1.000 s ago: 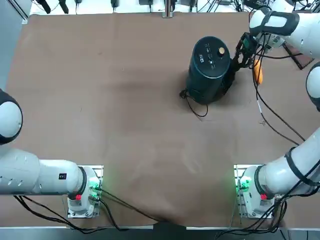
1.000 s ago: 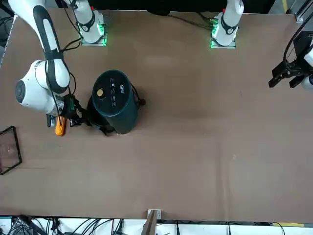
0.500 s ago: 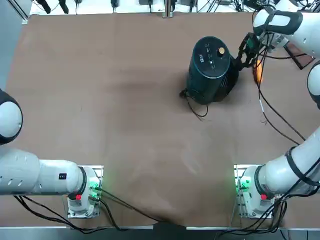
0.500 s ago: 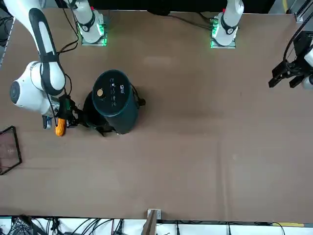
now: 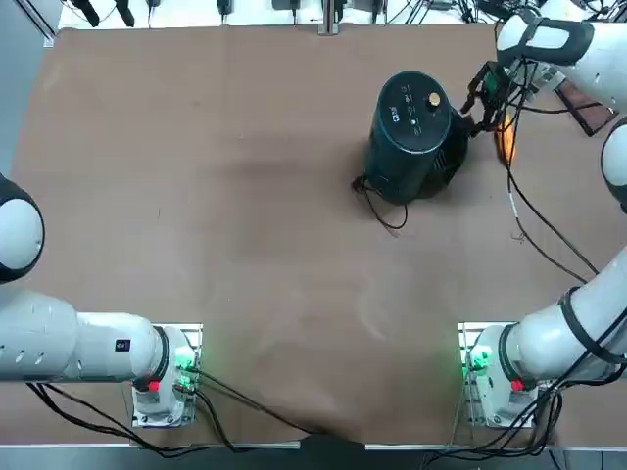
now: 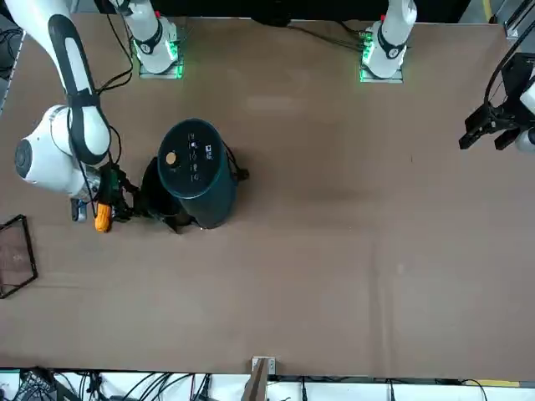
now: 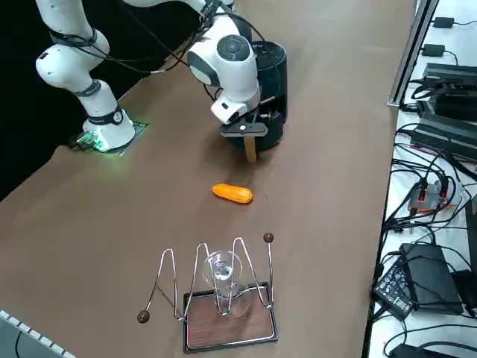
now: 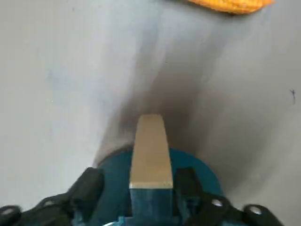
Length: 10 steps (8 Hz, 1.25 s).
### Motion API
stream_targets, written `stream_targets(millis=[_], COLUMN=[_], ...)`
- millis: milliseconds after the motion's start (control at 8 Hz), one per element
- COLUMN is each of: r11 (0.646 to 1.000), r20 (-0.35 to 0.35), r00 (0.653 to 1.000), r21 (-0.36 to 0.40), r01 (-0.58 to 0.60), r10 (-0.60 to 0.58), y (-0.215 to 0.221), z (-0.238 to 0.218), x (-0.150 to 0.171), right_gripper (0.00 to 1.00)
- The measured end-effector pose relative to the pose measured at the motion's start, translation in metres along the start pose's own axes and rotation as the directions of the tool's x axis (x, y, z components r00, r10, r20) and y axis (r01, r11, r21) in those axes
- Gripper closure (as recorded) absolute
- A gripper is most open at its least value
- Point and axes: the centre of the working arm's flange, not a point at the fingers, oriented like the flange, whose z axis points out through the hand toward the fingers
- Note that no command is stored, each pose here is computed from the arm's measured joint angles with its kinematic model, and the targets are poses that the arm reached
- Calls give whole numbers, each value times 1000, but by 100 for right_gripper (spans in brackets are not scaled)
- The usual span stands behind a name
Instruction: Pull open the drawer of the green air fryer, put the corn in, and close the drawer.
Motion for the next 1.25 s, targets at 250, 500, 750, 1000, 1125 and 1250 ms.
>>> stream_targets(millis=[250,500,750,1000,1125,1250], r11=[997,972,892,722,627,559], r20=[-33,-59,-30,2,-3,-11], r00=[998,978,900,730,633,564], r21=[-58,-137,-157,-148,-146,-153], r01=[52,190,425,676,765,815], r10=[-54,-199,-434,-683,-774,-826], y=[-1,8,30,52,57,55], z=[-21,-42,-53,-61,-57,-46], x=[13,39,80,121,137,146], right_gripper=[0,0,0,0,0,0])
